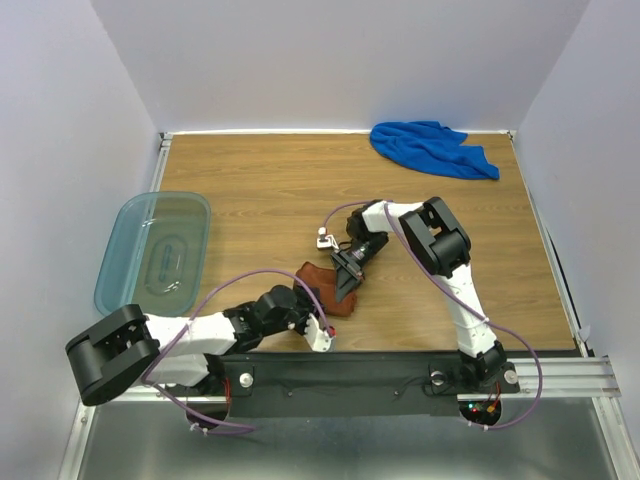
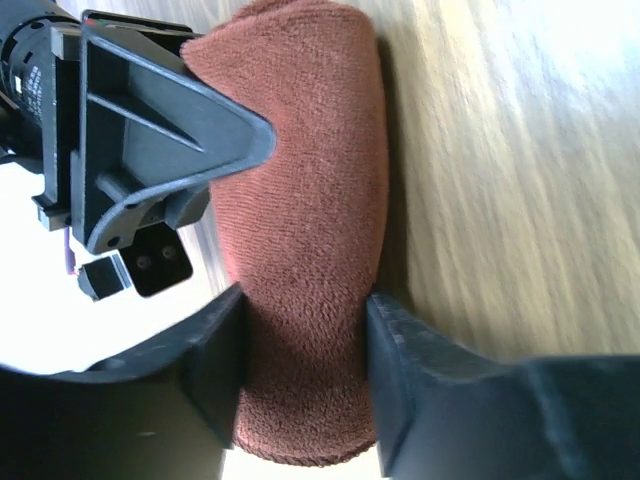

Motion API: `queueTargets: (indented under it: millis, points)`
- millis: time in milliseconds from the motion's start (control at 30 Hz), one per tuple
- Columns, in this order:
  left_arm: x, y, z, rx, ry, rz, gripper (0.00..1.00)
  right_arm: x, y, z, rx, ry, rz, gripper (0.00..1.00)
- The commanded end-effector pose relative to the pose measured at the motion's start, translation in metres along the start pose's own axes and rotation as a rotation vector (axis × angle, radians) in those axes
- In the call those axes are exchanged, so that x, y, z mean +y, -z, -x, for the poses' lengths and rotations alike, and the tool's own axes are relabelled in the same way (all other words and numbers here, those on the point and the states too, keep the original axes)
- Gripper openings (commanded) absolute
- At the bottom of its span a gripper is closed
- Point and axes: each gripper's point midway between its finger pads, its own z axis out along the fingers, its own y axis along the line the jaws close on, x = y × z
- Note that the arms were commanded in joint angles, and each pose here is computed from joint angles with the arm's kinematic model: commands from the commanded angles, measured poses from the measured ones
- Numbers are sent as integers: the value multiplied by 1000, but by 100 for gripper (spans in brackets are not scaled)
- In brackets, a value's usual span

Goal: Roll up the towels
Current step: Roll the towel

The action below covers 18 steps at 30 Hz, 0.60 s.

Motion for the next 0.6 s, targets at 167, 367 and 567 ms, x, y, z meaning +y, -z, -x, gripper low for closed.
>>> queueTargets:
  millis: [167,367,567]
  points:
    - [-30,1,12,19,162,-266,31,-37,33,18,81,170,-309,46]
    - [-52,9,18,3,198,-400,31,-18,78,63,-5,305,-488,65]
    - [-52,10,15,33,328,-455,30,7,131,97,-194,375,-609,89]
